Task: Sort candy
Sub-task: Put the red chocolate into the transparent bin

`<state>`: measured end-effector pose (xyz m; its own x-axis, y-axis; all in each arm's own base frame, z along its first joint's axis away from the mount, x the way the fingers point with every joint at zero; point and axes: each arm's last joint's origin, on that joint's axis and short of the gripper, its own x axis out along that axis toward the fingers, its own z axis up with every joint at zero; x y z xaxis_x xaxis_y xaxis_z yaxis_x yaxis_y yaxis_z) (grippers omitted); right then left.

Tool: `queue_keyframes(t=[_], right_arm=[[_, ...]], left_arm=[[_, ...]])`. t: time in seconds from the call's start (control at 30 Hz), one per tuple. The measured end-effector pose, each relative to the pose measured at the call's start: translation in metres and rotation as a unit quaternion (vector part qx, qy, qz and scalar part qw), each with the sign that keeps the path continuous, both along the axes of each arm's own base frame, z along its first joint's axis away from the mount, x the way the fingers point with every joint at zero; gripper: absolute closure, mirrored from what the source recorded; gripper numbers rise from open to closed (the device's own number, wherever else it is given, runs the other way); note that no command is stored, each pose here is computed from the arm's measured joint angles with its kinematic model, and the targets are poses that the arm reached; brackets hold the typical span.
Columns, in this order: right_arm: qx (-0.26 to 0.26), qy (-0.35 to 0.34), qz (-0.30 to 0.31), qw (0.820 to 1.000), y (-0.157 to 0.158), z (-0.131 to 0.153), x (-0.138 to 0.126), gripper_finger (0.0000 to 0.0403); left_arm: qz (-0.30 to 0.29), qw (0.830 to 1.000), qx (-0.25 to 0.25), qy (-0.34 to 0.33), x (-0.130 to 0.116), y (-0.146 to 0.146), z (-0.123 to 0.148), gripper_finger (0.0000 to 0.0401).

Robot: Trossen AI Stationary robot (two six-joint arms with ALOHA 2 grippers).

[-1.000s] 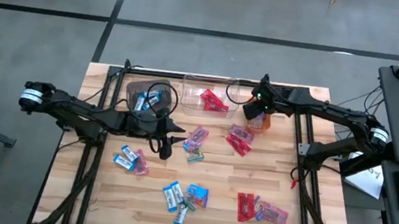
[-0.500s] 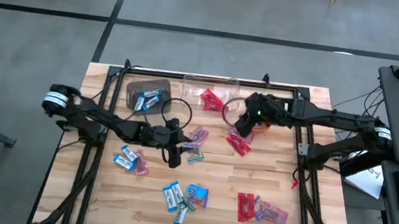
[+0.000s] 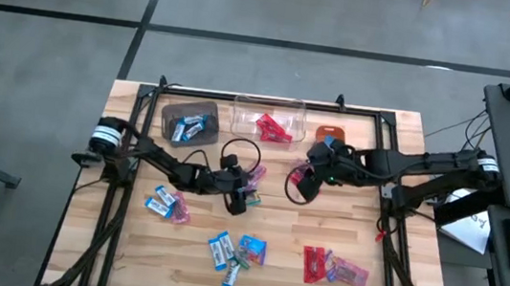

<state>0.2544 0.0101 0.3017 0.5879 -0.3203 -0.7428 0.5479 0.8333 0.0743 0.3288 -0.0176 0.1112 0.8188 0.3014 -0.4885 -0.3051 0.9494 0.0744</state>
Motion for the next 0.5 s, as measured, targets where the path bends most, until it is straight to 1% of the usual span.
queue_keyframes(t=[0.1, 0.23, 0.37, 0.5], right_arm=[[-0.001, -0.003, -0.003, 1.0, 0.004, -0.001, 0.0, 0.0243], [-0.003, -0.001, -0.001, 1.0, 0.006, -0.002, 0.0, 0.0243], [-0.005, 0.002, -0.007, 1.0, 0.006, -0.004, 0.0, 0.0243], [-0.011, 0.003, -0.013, 1.0, 0.005, -0.006, 0.0, 0.0243]], left_arm=[[0.02, 1.0, 0.008, 0.006, 0.001, 0.002, -0.005, 0.0179], [0.047, 0.999, 0.023, 0.005, 0.001, 0.005, -0.007, 0.0173], [0.048, 0.999, 0.018, 0.013, 0.003, 0.008, -0.012, 0.0172], [0.048, 0.999, 0.01, 0.01, 0.009, 0.007, -0.018, 0.0172]])
